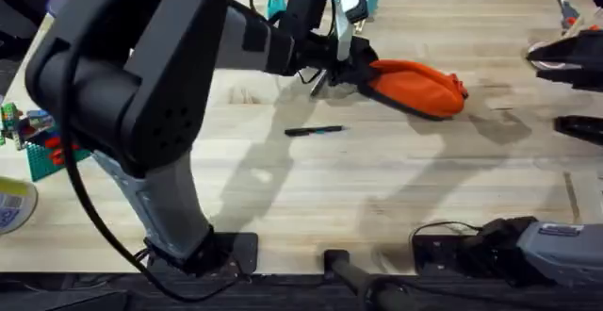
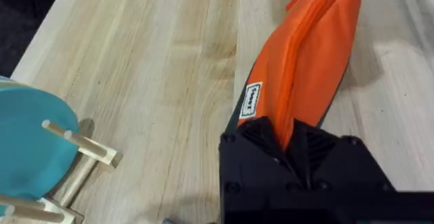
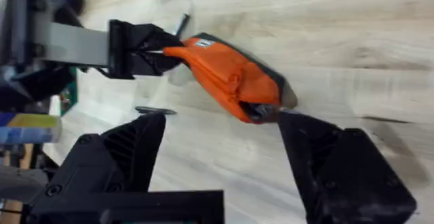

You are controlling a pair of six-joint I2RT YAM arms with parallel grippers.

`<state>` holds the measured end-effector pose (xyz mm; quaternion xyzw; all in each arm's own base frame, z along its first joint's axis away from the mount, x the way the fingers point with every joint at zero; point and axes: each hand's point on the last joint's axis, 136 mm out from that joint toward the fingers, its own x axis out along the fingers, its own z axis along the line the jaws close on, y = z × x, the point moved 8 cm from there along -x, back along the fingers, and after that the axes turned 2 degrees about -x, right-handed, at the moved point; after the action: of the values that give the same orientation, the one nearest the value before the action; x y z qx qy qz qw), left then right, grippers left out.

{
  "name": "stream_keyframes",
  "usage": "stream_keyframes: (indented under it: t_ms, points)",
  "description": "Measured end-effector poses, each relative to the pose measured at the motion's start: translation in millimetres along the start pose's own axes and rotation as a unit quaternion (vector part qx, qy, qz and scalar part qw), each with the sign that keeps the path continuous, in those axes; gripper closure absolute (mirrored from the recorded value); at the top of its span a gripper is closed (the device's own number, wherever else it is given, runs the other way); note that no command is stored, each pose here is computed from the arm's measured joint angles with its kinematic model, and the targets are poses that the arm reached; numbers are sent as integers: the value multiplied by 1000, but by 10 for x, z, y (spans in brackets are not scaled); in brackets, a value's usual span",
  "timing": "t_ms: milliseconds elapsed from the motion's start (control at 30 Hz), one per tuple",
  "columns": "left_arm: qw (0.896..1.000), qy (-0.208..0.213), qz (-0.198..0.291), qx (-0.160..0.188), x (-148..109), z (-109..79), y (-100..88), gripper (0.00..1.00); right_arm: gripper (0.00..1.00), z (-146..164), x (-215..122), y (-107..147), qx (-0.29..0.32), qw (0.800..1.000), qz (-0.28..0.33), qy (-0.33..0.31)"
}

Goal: Unzip the bag, pick up the pens from the table one at a time and place them inside, then zip the bag closed.

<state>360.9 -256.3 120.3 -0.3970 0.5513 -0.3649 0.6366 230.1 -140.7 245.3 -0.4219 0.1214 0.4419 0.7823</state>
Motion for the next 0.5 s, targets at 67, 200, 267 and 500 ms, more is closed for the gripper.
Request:
stream_keyframes:
  t_ms: [67, 200, 267, 500]
  points:
    - [1000, 0, 0, 0, 0, 0, 0, 949, 6, -10, 73, -22, 6, 1000, 18, 14]
    - [1000, 0, 0, 0, 0, 0, 0, 951, 5, -25, 240, -66, 27, 997, 58, 53]
    - [1000, 0, 0, 0, 0, 0, 0, 951, 5, -28, 317, -91, 38, 994, 72, 73]
    - [1000, 0, 0, 0, 0, 0, 0, 957, 5, 48, 635, -189, 53, 983, 110, 138]
